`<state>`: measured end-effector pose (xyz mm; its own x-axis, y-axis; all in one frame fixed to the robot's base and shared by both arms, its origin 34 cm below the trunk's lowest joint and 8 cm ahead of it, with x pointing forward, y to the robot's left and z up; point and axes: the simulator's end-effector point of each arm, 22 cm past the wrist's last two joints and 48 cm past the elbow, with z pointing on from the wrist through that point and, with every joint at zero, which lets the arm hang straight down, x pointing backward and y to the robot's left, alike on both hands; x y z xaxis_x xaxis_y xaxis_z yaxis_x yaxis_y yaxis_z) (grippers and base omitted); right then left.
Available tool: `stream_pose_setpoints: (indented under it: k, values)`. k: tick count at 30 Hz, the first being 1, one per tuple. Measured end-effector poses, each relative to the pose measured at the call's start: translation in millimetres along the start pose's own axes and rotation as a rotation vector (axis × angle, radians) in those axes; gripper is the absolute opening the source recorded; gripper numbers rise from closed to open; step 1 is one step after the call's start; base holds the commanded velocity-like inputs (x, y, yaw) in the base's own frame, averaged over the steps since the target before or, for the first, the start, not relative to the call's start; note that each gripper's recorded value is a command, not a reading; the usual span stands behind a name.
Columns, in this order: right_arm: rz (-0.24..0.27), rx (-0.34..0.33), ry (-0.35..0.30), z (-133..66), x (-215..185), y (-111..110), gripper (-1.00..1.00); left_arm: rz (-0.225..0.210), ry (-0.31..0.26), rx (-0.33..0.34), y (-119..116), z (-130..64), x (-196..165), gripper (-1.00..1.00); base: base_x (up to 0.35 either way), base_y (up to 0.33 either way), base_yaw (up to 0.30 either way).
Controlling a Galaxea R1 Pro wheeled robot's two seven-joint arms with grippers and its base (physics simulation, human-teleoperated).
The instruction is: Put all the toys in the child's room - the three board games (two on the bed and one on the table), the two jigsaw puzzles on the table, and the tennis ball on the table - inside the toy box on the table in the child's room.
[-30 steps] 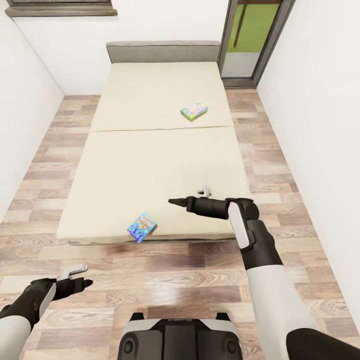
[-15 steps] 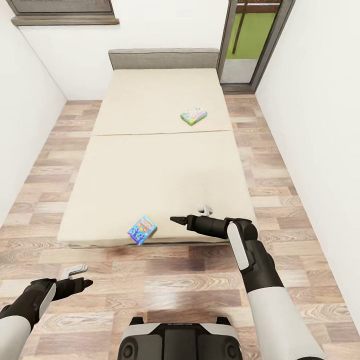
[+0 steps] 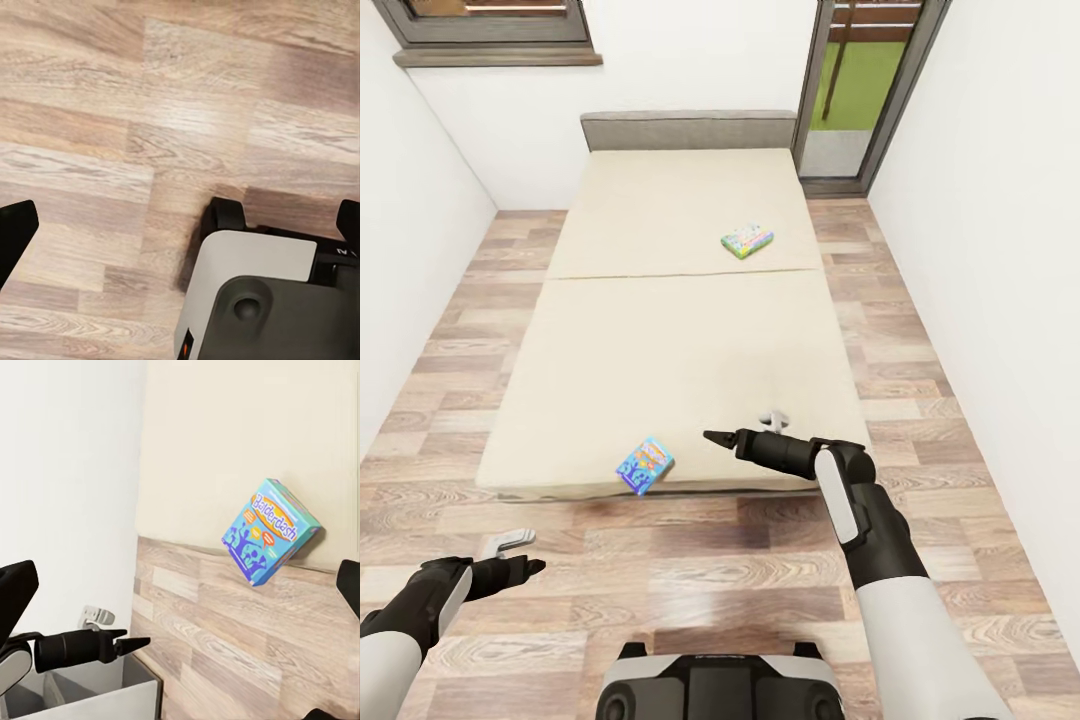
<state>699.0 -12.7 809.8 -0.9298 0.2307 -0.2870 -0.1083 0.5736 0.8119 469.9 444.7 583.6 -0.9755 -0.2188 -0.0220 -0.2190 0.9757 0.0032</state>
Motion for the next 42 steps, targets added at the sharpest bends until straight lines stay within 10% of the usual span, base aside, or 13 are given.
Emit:
stream_pose_setpoints:
  k: [42]
  values:
    - [0.055,0.022,0.038,-3.4,42,-17,1.0,0.019,0.003,-0.009,1,-1.5,0,1.0,0.0,0.0,0.0]
